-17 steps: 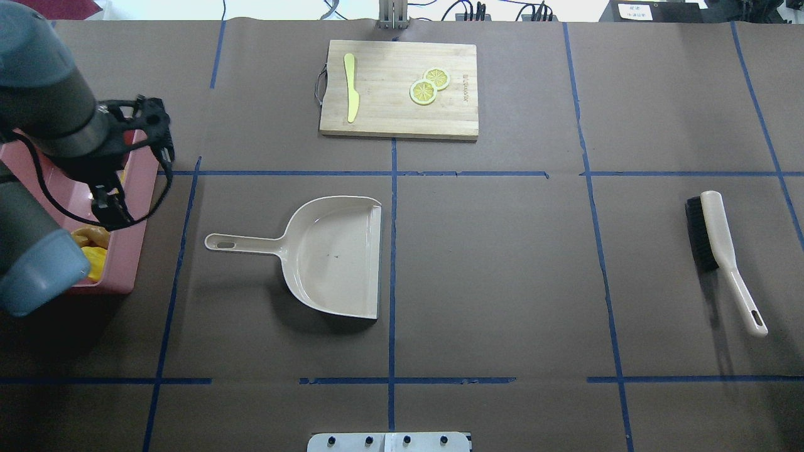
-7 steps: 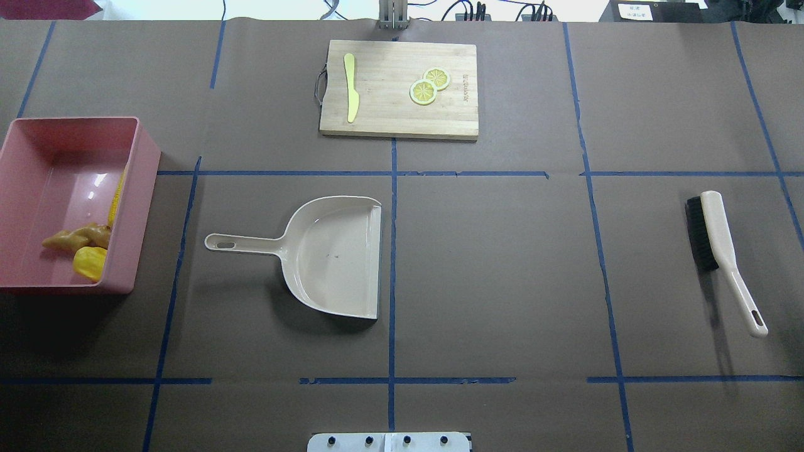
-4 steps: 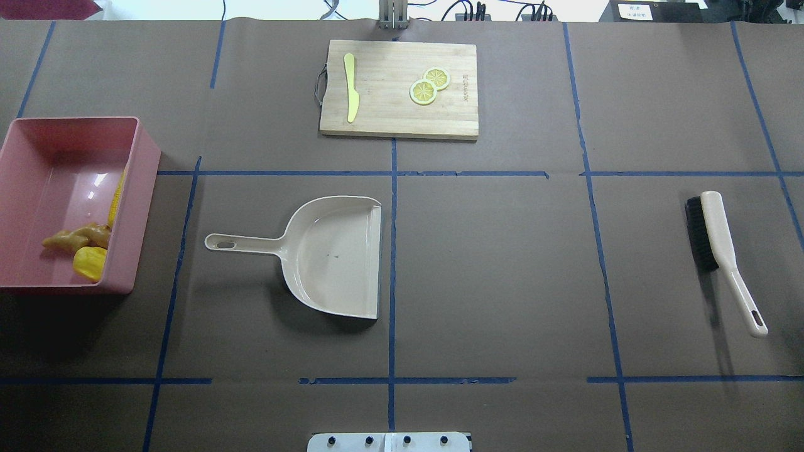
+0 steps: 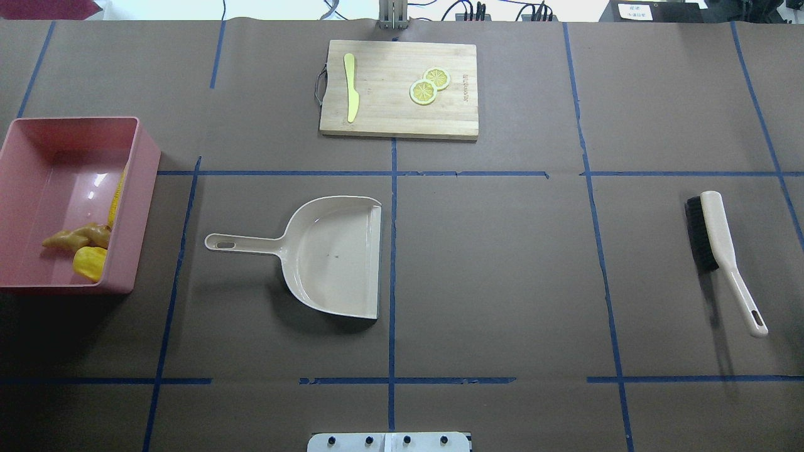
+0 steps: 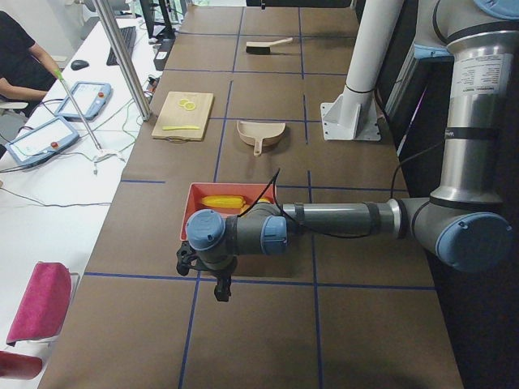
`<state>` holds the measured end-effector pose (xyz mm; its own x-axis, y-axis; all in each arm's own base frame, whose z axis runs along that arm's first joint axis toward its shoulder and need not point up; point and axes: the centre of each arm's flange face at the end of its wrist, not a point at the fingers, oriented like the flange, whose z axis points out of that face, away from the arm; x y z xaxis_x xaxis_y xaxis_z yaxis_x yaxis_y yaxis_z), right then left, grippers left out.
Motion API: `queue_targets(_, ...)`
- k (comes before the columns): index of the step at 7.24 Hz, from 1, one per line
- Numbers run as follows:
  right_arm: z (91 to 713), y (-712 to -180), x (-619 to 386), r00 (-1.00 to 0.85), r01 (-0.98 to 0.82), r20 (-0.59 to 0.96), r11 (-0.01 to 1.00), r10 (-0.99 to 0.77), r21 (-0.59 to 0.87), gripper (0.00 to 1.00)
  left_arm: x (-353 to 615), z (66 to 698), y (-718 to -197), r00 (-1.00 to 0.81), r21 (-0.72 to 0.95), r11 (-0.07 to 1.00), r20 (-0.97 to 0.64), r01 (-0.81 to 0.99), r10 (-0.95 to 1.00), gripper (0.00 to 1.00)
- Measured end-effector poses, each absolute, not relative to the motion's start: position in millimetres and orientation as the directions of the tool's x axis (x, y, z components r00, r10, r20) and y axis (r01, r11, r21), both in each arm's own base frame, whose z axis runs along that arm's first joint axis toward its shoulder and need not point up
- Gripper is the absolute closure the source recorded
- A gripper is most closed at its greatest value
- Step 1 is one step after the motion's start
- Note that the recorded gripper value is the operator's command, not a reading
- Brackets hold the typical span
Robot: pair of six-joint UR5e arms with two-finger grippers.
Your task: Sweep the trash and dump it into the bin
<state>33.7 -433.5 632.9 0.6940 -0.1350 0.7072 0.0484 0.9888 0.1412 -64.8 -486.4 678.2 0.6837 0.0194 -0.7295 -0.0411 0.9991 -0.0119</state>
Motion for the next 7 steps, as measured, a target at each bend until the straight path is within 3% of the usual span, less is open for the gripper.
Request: queue_targets(7, 674, -427, 49, 0.705, 0.016, 0.707, 0.998, -0.053, 0.059, 0.00, -81, 684, -477, 0.697, -0.069, 0.998, -0.716, -0.009, -0.043, 0.00)
